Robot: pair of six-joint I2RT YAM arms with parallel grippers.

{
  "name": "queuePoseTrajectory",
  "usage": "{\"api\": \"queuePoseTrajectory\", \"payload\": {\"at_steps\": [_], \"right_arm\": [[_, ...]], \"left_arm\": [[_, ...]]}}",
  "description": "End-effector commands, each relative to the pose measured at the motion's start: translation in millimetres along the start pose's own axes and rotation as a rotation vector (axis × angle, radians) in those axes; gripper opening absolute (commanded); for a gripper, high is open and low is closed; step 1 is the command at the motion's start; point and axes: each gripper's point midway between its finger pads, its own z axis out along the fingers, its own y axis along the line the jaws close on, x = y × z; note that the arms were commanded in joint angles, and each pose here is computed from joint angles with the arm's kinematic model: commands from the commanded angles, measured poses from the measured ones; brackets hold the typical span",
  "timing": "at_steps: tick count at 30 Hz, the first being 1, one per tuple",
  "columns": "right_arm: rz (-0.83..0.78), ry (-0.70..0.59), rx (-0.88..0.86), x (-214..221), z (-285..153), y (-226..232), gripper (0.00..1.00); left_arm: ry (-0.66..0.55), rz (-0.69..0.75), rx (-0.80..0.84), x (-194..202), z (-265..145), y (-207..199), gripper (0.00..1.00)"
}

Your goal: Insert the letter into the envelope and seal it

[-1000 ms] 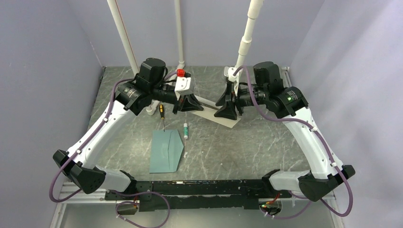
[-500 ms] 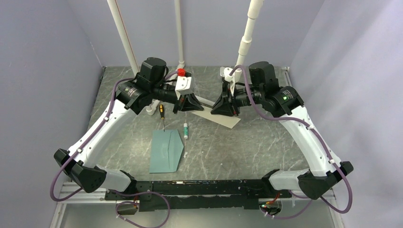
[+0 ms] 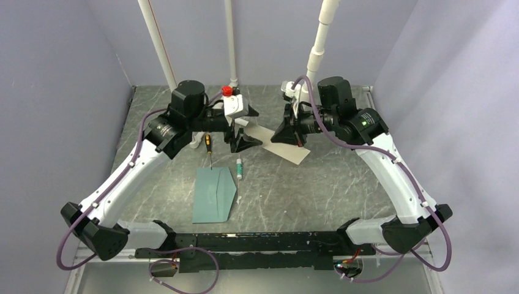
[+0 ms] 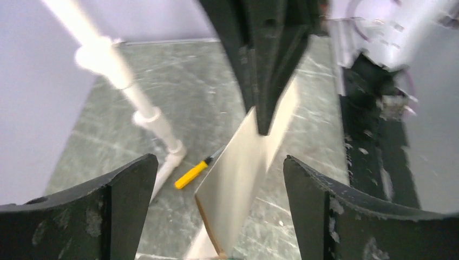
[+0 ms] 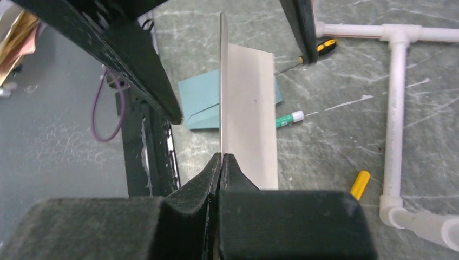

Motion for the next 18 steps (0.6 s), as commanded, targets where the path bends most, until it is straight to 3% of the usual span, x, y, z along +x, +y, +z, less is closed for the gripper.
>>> {"api": "queuePoseTrajectory", "payload": {"at_steps": [1, 4, 8, 14, 18], "right_arm": [[0.028, -0.152, 0.193, -46, -18, -17, 0.00], [0.133, -0.252, 0.329, -65, -25, -38, 0.00], [0.279, -0.434, 0.459, -97, -37, -61, 0.00], [0.430, -0.646, 0.373, -143, -38, -60, 0.00], [0.461, -0.769, 0.274, -176, -41, -53, 0.00]], "left_arm": [[-0.168, 0.005, -0.481, -43, -31, 70, 0.93], [-0.250, -0.086, -0.773, -55, -64, 107, 0.93], [-0.246, -0.194, -0.994, -64, -102, 126, 0.93], [-0.283, -0.317, -0.855, -88, -97, 98, 0.93], [-0.345, -0.491, -0.776, -105, -95, 87, 0.93]]}}
